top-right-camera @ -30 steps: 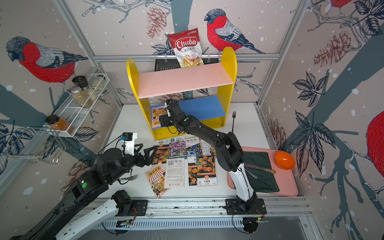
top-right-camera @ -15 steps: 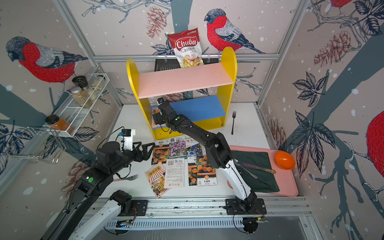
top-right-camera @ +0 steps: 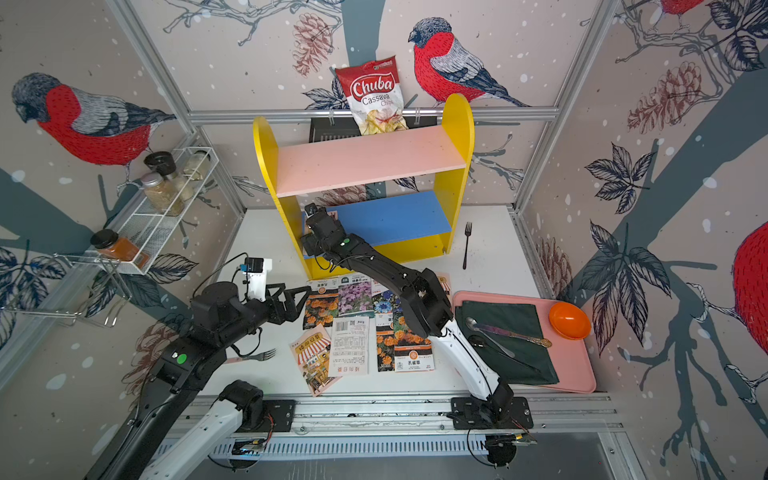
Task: Take the seed bag off the shelf
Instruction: Pick up the seed packet from the shelf.
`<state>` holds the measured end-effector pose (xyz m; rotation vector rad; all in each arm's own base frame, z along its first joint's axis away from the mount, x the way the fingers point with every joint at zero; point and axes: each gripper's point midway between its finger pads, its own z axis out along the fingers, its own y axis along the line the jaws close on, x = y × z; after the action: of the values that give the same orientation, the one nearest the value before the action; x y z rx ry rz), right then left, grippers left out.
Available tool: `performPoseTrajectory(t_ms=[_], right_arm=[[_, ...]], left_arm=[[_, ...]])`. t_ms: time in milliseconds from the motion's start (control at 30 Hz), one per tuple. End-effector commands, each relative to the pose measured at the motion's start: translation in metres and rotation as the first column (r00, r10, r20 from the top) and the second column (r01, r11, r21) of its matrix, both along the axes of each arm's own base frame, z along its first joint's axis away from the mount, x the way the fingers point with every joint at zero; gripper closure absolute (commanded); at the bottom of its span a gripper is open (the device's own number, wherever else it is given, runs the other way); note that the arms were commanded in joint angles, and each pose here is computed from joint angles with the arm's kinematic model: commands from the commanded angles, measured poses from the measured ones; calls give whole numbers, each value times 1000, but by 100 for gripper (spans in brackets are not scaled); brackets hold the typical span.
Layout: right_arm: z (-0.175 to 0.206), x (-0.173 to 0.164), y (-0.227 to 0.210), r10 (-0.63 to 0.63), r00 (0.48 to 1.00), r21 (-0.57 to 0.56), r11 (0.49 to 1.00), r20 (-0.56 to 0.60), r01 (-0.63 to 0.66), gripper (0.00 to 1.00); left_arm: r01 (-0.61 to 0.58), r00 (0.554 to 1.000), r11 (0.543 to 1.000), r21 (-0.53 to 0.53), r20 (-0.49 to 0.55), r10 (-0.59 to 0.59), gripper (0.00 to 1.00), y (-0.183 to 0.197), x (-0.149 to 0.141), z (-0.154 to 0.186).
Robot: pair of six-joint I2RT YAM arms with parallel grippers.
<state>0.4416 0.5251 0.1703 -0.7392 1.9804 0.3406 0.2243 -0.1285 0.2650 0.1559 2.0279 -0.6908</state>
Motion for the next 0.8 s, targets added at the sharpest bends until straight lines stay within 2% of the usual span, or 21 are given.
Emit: performPoseTrajectory(t_ms=[0,433,767], right_arm=[[-15,-3,-15,-15,1000,-87,996,-12,14,11],[-22,-21,-55,-59,998,-147,988,-38,53,12],[-10,-44,-74,-79,996,-107,991,-46,74,13]], left_arm=[[15,1000,1000,-11,27,-15,4,-3,2,6],[-3,999,1000,-24,42,4,5,0,2,3],[8,999,999,-33,44,-7,4,-2,1,3]])
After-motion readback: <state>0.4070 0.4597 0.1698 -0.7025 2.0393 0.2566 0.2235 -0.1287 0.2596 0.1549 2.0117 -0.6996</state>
